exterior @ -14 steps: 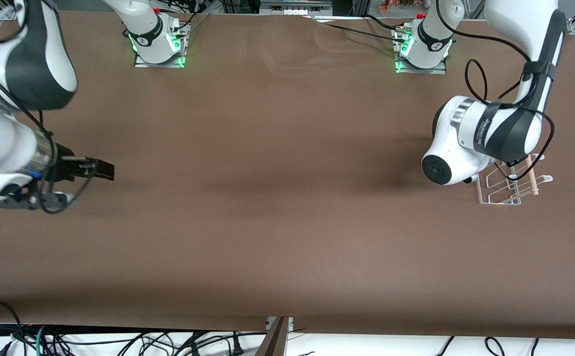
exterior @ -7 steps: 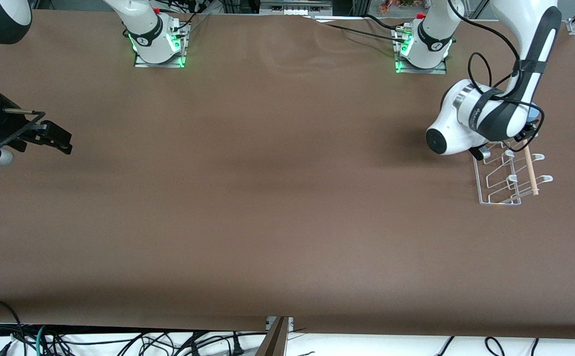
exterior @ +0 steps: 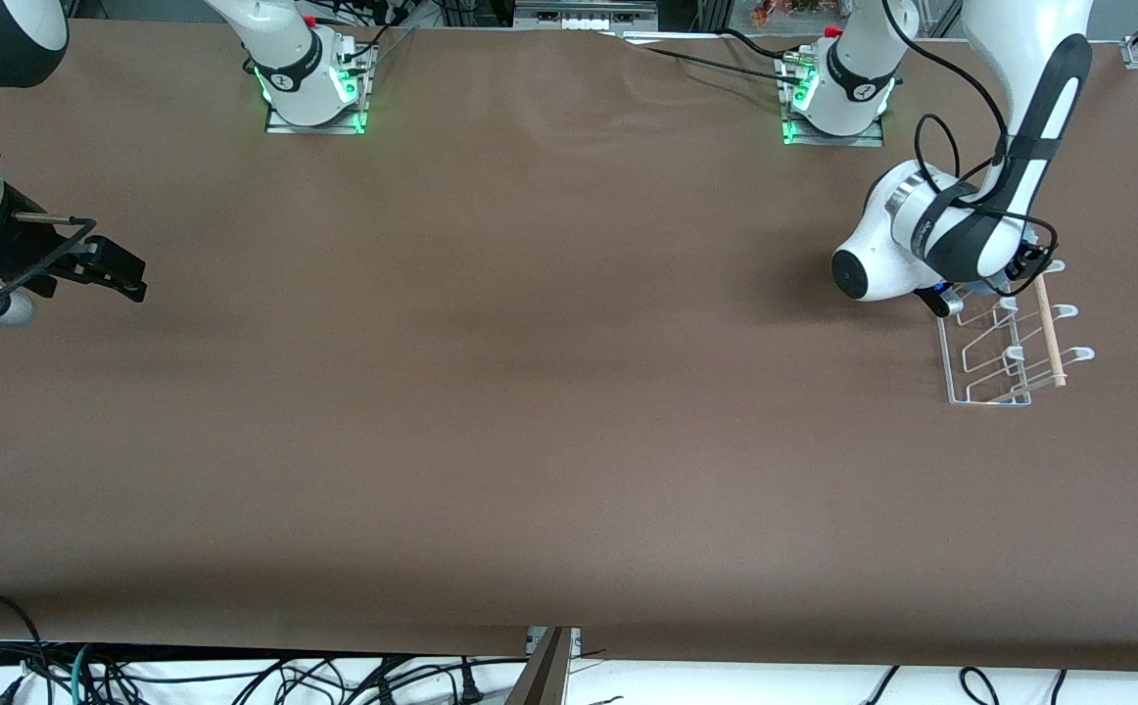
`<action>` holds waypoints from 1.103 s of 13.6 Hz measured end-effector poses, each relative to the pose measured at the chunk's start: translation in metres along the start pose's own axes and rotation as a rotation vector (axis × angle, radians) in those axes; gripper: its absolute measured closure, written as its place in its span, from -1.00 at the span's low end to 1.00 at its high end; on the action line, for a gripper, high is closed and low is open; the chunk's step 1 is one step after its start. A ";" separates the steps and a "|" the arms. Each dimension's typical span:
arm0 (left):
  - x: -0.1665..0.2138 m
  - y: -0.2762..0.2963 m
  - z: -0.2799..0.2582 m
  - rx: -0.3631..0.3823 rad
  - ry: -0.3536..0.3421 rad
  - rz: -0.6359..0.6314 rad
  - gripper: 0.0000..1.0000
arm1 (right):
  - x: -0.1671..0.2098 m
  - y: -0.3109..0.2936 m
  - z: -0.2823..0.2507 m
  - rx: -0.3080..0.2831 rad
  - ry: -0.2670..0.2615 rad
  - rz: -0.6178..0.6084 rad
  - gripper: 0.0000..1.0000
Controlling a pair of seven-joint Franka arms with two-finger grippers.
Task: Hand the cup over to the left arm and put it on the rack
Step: 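Lower the cup onto the rack and open the left gripper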
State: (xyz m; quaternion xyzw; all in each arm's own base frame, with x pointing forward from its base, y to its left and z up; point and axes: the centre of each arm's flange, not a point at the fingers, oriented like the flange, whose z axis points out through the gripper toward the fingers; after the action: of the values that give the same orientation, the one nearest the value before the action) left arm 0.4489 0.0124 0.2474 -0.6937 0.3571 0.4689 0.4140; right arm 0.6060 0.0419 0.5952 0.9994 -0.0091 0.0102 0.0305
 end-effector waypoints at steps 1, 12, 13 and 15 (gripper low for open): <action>-0.001 -0.002 -0.001 0.000 0.003 -0.008 -0.99 | 0.000 0.000 0.000 0.000 -0.001 0.000 -1.00; -0.132 -0.114 -0.135 -0.703 0.521 -0.483 -1.00 | 0.000 0.000 0.001 0.000 -0.002 0.000 -1.00; -0.150 -0.125 -0.150 -0.759 0.582 -0.525 -1.00 | 0.000 0.000 0.001 0.000 -0.002 0.000 -1.00; -0.195 -0.151 -0.176 -0.826 0.718 -0.588 -1.00 | 0.000 0.000 0.001 0.000 -0.002 0.000 -1.00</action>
State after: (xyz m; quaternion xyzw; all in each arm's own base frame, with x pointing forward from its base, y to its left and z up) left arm 0.5848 -0.0657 0.5066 -0.9804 0.0569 0.1723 0.0773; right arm 0.6064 0.0417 0.5939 0.9994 -0.0092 0.0091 0.0306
